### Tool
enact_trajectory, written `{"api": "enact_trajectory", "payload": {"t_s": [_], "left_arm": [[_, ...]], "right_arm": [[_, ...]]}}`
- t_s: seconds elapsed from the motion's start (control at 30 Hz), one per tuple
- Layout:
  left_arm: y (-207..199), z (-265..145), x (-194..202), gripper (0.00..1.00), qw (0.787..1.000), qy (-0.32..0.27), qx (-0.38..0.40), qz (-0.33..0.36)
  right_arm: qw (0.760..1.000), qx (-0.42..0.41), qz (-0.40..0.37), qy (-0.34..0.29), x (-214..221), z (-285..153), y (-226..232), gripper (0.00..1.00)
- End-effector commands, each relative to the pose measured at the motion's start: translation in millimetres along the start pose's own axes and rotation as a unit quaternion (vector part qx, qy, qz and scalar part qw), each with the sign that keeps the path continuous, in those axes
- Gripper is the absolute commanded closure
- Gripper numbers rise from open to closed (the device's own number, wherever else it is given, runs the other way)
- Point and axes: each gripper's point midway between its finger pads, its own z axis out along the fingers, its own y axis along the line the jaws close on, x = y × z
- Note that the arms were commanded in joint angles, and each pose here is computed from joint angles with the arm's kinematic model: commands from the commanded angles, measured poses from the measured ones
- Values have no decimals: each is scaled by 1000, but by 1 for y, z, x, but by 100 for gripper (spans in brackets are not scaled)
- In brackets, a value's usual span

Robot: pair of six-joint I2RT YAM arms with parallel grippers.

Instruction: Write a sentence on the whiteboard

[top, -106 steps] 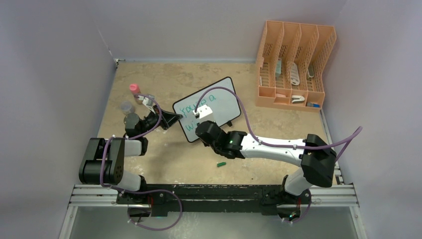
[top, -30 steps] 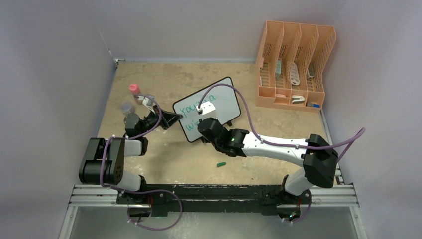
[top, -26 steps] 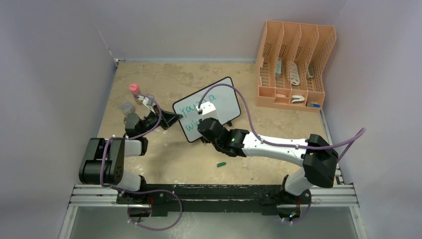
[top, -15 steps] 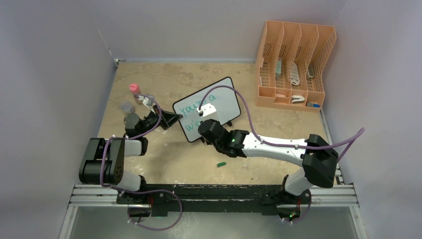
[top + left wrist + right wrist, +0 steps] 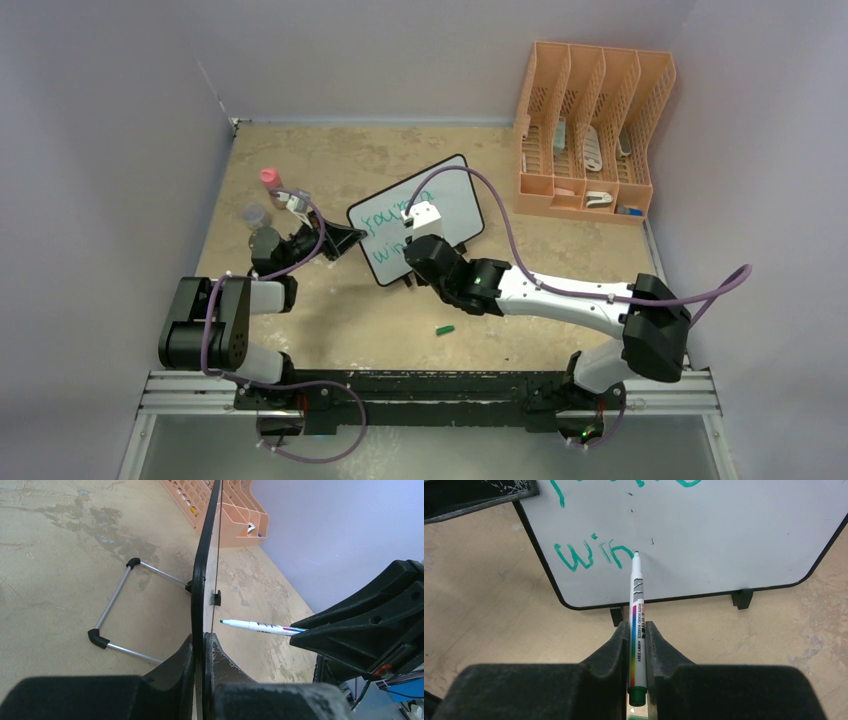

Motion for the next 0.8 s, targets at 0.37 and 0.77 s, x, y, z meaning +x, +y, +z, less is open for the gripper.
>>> {"api": "enact_trajectory", "payload": {"t_s": [0.37, 0.77], "left_arm": [[-6, 3, -16, 100, 999, -15, 14, 44], [-5, 3, -16, 100, 999, -15, 14, 44]], "right_arm": [[999, -10, 5, -36, -29, 3, 9, 100], [999, -5, 0, -33, -27, 10, 9, 100]]}}
